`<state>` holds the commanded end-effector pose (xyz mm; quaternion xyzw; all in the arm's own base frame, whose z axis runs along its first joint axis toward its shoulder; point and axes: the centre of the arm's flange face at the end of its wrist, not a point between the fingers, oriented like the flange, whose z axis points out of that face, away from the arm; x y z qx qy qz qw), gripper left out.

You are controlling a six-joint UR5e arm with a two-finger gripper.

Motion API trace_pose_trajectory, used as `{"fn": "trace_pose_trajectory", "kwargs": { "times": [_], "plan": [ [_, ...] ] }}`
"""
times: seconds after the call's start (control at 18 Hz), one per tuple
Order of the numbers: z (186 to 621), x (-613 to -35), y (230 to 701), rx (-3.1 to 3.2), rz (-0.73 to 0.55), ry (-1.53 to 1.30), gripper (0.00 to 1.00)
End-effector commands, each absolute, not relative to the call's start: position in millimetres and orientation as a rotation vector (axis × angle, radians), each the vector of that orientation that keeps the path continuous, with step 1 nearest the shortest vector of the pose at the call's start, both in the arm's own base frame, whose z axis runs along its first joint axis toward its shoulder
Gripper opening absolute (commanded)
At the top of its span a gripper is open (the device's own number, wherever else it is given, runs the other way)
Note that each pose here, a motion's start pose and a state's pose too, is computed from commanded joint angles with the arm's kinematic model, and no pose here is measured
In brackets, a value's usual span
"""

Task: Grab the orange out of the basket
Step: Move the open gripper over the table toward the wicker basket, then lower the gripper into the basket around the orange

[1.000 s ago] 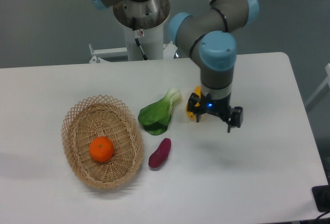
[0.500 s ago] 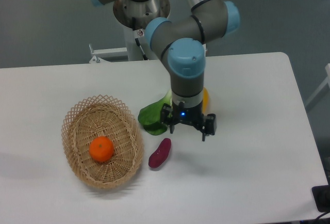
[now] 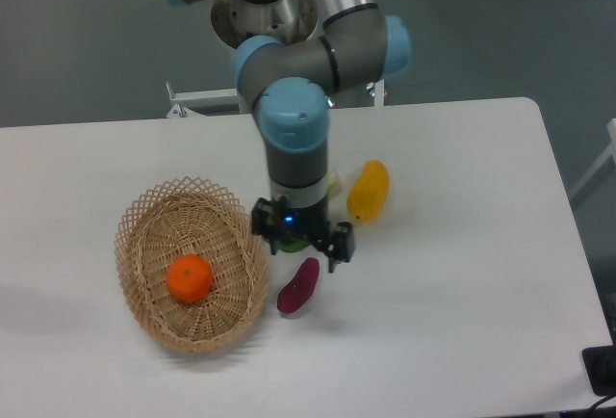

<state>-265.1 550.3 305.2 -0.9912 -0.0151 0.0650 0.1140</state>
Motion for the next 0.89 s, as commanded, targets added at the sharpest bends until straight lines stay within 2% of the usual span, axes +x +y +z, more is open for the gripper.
{"fn": "trace_pose_trajectory", "kwargs": {
  "times": [0.44,0.78,0.89],
  "plan": [
    [281.3,-187.7,571.3,-2.940,0.121,0.101,1.00],
    [263.6,-155.8,583.7,-2.961,0.075,0.092,1.00],
    [254.7,-152.0,586.9,-2.960,0.023,0.089,1.00]
  ]
}}
